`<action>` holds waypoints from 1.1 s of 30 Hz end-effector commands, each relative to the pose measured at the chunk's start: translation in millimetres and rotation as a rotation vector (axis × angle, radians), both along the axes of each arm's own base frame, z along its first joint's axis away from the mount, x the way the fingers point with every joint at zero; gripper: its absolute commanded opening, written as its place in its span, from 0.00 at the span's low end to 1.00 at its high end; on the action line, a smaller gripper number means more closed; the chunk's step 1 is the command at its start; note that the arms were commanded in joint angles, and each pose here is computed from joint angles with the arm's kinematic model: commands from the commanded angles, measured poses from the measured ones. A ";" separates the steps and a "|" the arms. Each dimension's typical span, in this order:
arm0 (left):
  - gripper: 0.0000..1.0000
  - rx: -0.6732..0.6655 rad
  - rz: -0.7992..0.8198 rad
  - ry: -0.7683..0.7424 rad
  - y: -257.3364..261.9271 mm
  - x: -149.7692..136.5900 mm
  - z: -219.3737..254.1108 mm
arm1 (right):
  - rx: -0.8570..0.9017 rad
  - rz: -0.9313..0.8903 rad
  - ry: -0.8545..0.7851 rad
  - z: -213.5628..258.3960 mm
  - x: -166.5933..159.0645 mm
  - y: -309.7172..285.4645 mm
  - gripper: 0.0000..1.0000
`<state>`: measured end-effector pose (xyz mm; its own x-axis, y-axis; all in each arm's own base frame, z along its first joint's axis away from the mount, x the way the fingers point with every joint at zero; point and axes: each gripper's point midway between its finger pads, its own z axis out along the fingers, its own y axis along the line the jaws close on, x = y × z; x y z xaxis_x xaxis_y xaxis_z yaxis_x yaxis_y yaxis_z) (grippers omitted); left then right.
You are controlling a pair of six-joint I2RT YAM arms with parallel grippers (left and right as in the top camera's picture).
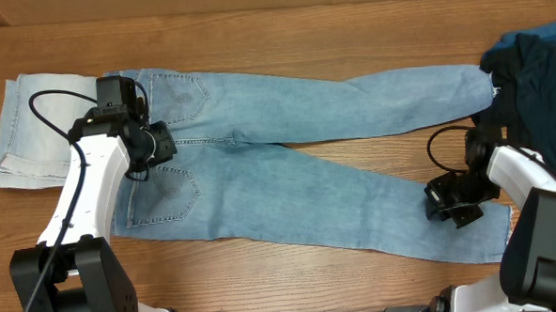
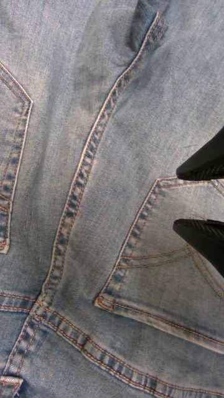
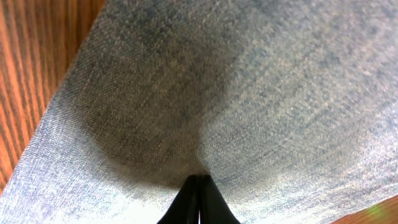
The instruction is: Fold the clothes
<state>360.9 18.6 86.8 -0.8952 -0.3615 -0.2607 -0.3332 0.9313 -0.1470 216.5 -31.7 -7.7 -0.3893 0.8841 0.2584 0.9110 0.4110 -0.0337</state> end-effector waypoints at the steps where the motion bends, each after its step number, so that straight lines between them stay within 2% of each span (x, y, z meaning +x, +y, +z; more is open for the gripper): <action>1: 0.25 -0.007 -0.014 -0.001 -3.8 1.2 -1.5 | -0.185 0.108 -0.113 -41.3 40.7 -54.0 0.04; 8: 0.25 -0.007 -0.014 -0.004 -3.8 1.9 -1.3 | -0.260 0.242 -0.177 -36.2 60.5 -72.3 0.04; 12: 0.25 -0.005 -0.015 -0.002 -3.6 1.5 -1.4 | -0.311 0.258 -0.151 -35.5 57.0 -81.8 0.04; 16: 0.24 0.023 -0.028 0.002 0.6 0.6 -1.7 | -0.253 0.341 -0.311 -33.3 89.9 -70.4 0.04; 19: 0.24 0.027 -0.028 0.002 1.2 1.1 1.2 | -0.262 0.349 -0.338 -22.1 104.1 -74.5 0.05; 23: 0.25 0.037 -0.040 -0.038 2.3 12.7 31.4 | -0.264 0.348 -0.351 16.4 130.0 -82.5 0.17; 27: 0.27 0.043 -0.039 -0.107 3.5 28.6 74.6 | -0.194 0.414 -0.449 64.4 163.7 -71.1 0.42; 30: 0.29 0.043 -0.040 -0.146 3.2 35.0 105.0 | -0.211 0.508 -0.487 102.9 180.3 -68.6 0.59; 33: 0.33 0.045 -0.040 -0.168 3.5 37.7 120.2 | -0.195 0.603 -0.542 131.0 192.1 -58.2 0.69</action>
